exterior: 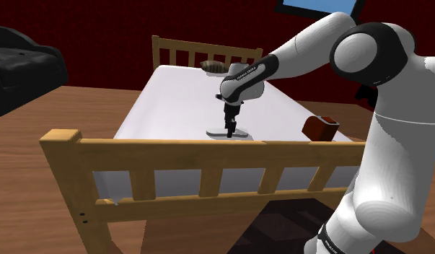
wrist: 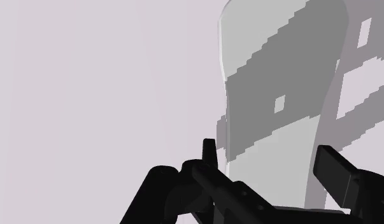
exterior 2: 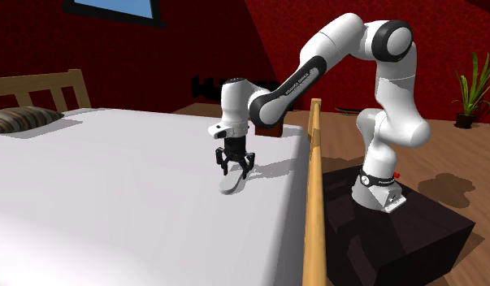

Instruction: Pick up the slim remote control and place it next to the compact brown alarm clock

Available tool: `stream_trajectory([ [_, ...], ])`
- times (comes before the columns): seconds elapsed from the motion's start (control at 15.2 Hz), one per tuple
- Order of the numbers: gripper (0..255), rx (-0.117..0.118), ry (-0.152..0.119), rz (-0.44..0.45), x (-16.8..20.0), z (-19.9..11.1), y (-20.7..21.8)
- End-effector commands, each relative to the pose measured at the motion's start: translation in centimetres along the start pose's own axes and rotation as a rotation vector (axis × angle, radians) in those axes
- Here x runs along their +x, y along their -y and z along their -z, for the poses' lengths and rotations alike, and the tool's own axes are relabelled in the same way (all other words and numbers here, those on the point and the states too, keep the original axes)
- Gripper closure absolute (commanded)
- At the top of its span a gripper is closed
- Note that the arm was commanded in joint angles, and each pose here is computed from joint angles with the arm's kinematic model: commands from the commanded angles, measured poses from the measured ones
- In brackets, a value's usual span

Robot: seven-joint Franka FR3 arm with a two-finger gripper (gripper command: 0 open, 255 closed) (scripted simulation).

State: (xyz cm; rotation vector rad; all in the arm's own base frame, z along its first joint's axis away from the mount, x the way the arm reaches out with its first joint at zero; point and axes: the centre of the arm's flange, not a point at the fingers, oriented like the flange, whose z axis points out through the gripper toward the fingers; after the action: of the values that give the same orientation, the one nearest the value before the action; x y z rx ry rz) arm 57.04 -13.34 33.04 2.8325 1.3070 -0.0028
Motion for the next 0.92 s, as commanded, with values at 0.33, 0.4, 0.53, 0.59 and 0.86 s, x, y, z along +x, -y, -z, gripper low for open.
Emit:
stream_trajectory([
  [0.33,255,0.0,0.0,0.0,0.0,1.1,0.0],
  [0.4,255,0.0,0.0,0.0,0.0,1.6,0.0],
  [0.53,255,0.0,0.0,0.0,0.0,2.6,0.0],
  [0.59,255,0.0,0.0,0.0,0.0,3.2,-0.1],
  [0.86,255,0.0,0.0,0.0,-0.1,5.3,-0.1],
])
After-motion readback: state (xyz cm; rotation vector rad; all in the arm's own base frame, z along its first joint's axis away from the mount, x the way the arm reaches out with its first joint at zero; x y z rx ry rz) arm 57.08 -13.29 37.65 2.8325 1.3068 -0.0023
